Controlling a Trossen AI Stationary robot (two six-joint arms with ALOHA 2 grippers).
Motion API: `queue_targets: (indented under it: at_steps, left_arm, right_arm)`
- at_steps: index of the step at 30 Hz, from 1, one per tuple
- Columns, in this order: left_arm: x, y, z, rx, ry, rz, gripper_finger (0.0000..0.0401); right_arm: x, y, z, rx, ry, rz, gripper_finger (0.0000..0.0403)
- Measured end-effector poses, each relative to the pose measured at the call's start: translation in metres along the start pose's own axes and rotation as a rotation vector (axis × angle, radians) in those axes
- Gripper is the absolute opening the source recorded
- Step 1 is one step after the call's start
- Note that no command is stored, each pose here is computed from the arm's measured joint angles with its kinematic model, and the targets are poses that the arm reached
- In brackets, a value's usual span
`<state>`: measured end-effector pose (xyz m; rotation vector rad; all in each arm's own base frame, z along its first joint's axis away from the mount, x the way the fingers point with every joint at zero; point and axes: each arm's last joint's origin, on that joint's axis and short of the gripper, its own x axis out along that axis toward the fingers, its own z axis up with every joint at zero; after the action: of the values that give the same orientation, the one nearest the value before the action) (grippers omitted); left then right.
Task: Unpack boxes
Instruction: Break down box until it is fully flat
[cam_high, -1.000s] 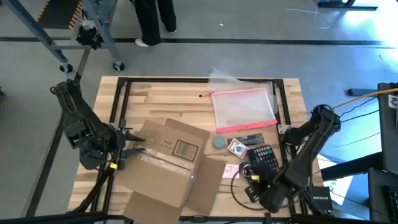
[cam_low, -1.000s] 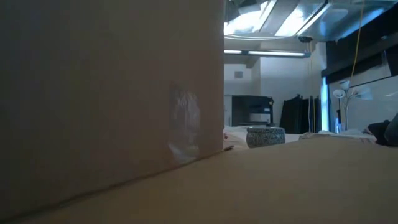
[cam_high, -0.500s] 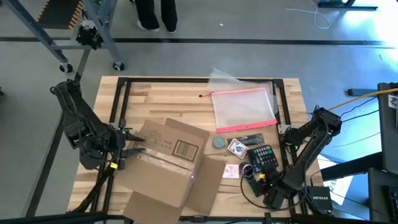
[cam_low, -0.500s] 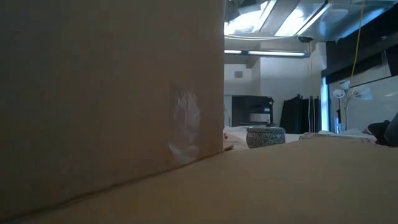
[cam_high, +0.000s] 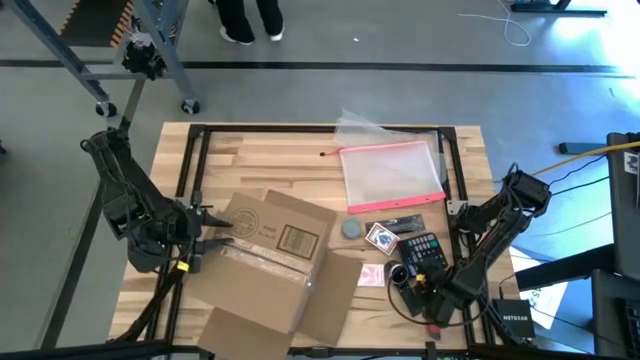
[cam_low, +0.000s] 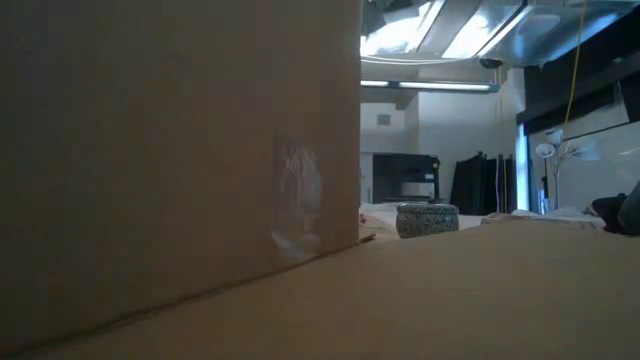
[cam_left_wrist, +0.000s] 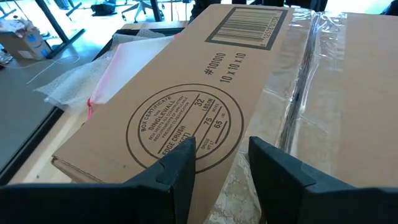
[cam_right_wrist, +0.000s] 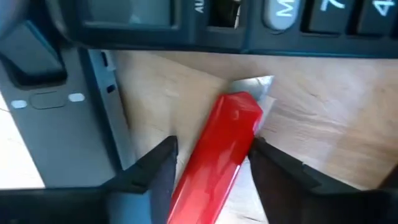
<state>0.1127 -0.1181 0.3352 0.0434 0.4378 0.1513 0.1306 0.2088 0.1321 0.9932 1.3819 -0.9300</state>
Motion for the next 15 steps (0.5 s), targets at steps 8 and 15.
queue_targets:
  at_steps: [8, 15]
  left_arm:
    - [0.0, 0.0, 0.0, -0.001, 0.0, 0.0, 0.014]
    - [0.0, 0.0, 0.0, 0.011, -0.001, 0.0, 0.014]
  right_arm:
    - [0.001, 0.0, 0.001, -0.066, -0.012, 0.003, 0.0088]
    - [-0.011, 0.005, -0.004, -0.114, -0.04, -0.038, 0.0087]
